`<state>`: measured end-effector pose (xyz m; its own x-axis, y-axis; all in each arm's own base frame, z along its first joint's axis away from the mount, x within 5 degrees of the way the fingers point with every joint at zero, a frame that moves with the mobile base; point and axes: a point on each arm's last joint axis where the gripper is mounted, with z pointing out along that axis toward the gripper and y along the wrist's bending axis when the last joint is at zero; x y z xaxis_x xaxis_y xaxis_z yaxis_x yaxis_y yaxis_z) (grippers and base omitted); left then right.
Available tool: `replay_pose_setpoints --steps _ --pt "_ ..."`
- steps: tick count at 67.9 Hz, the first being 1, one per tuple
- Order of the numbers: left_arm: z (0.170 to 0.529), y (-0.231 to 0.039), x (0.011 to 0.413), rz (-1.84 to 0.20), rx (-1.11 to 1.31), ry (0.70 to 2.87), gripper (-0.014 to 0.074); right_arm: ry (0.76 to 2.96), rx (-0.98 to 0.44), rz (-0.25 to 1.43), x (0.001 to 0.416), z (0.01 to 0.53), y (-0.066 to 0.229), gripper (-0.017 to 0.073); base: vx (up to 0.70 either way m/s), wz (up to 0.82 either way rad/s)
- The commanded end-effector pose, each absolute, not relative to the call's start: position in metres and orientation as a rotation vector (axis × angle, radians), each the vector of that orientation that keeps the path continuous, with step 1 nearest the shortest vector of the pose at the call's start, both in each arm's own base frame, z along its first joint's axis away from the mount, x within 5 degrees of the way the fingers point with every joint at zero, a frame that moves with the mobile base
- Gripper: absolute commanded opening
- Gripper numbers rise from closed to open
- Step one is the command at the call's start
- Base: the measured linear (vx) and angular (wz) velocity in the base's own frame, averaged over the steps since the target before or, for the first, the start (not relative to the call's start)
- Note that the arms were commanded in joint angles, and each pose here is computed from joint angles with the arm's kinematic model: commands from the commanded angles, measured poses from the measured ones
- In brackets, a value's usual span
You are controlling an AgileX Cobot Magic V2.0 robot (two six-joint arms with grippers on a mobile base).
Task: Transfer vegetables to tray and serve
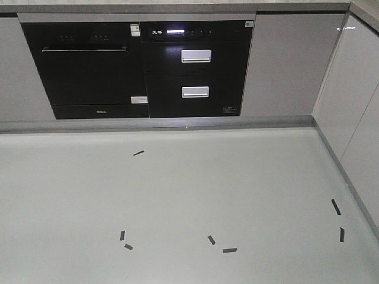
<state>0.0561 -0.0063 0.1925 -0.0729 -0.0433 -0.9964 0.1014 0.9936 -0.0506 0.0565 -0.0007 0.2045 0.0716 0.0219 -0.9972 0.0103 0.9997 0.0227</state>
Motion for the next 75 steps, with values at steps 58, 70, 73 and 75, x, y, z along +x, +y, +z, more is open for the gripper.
replay_pose_setpoints --steps 58,70,73,75 --pt "0.1919 -0.0059 0.0561 -0.131 0.027 1.578 -0.0006 1.435 0.003 0.006 0.056 0.2059 0.0006 -0.0003 0.0 0.0" --pt "0.1919 -0.0059 0.0561 -0.131 0.027 1.578 -0.0006 1.435 0.003 0.006 0.056 0.2059 0.0006 -0.0003 0.0 0.0" --pt "0.1919 -0.0059 0.0561 -0.131 0.027 1.578 -0.0006 1.435 0.003 0.006 0.056 0.2059 0.0006 -0.0003 0.01 0.0" --pt "0.1919 -0.0059 0.0561 -0.131 0.027 1.578 -0.0006 1.435 0.003 0.006 0.056 0.2059 0.0006 -0.0003 0.01 0.01"
